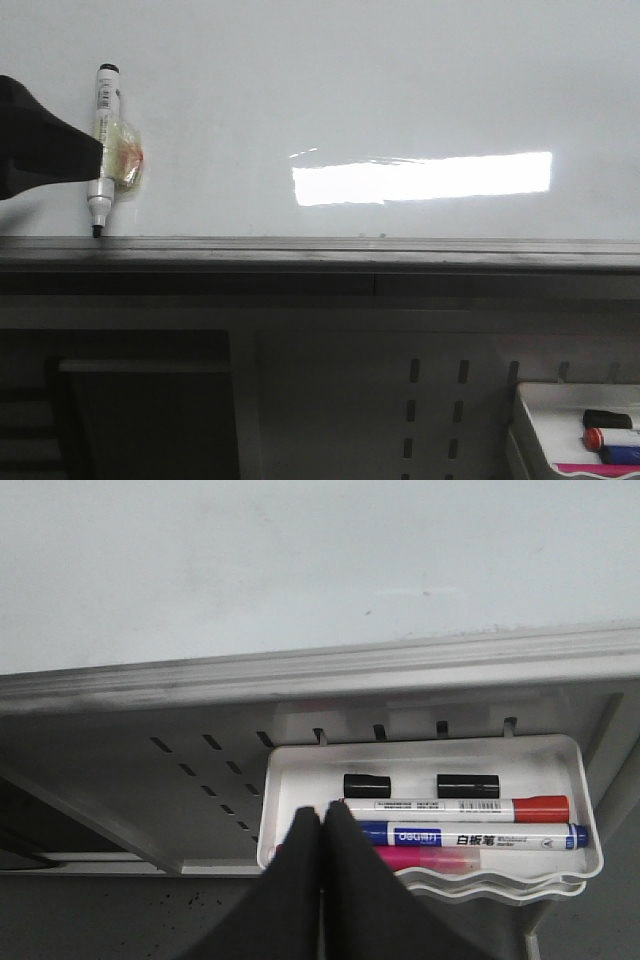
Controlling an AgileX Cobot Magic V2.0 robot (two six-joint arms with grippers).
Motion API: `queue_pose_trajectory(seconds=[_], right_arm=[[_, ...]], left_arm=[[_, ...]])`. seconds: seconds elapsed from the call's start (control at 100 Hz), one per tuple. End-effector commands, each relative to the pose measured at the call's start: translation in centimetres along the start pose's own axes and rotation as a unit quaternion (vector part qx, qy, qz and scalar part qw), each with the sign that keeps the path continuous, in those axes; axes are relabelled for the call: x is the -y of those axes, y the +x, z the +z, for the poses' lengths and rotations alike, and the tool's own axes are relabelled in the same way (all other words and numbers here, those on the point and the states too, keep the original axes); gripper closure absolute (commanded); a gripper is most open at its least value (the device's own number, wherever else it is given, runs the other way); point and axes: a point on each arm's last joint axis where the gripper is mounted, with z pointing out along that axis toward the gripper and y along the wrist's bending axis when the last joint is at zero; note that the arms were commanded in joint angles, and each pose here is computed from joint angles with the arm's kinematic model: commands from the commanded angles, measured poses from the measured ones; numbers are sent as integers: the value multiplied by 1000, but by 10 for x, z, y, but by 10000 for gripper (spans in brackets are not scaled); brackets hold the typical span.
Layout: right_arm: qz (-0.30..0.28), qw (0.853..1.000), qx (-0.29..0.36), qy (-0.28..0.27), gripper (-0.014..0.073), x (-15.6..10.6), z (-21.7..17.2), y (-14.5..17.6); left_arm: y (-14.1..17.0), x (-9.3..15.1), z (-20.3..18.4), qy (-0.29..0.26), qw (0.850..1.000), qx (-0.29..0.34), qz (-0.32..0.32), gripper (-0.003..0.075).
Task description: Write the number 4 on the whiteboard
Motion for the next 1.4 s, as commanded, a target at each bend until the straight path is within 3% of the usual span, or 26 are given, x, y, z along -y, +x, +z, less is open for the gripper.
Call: queue_pose_trajectory(seconds=[0.0,0.51,0.56,0.61,0.73,0.86,0.99,1.08,1.24,1.39], right_arm=[[3,999,45,5,659,0,-2,-18],[3,999,45,5,659,0,-2,-18],[3,999,45,5,659,0,-2,-18],[3,999,45,5,659,0,-2,-18],[2,999,39,3,659,-1,-3,-18],[-10,999,39,-13,659,-6,-6,-25],[-51,996,31,-60,659,-20,-11,-31],[-107,987,41,-111,659,-34,-19,-40],[-189,957,88,-202,659,-63,-37,-63],[-213,932,110,-273,659,-91,-44,-80]], left_arm=[[-18,5,6,9,998,49,-29,265],[-11,12,35,7,998,30,-62,288],[-10,11,36,4,997,26,-67,332],[-8,11,36,3,997,20,-69,423],[-4,11,36,3,999,-4,-53,739],[1,11,36,3,999,-23,-34,741],[-1,16,32,26,999,-21,28,741],[-7,20,24,46,996,-5,77,741],[-19,24,6,64,988,22,141,741],[-28,31,-10,94,955,61,273,740]])
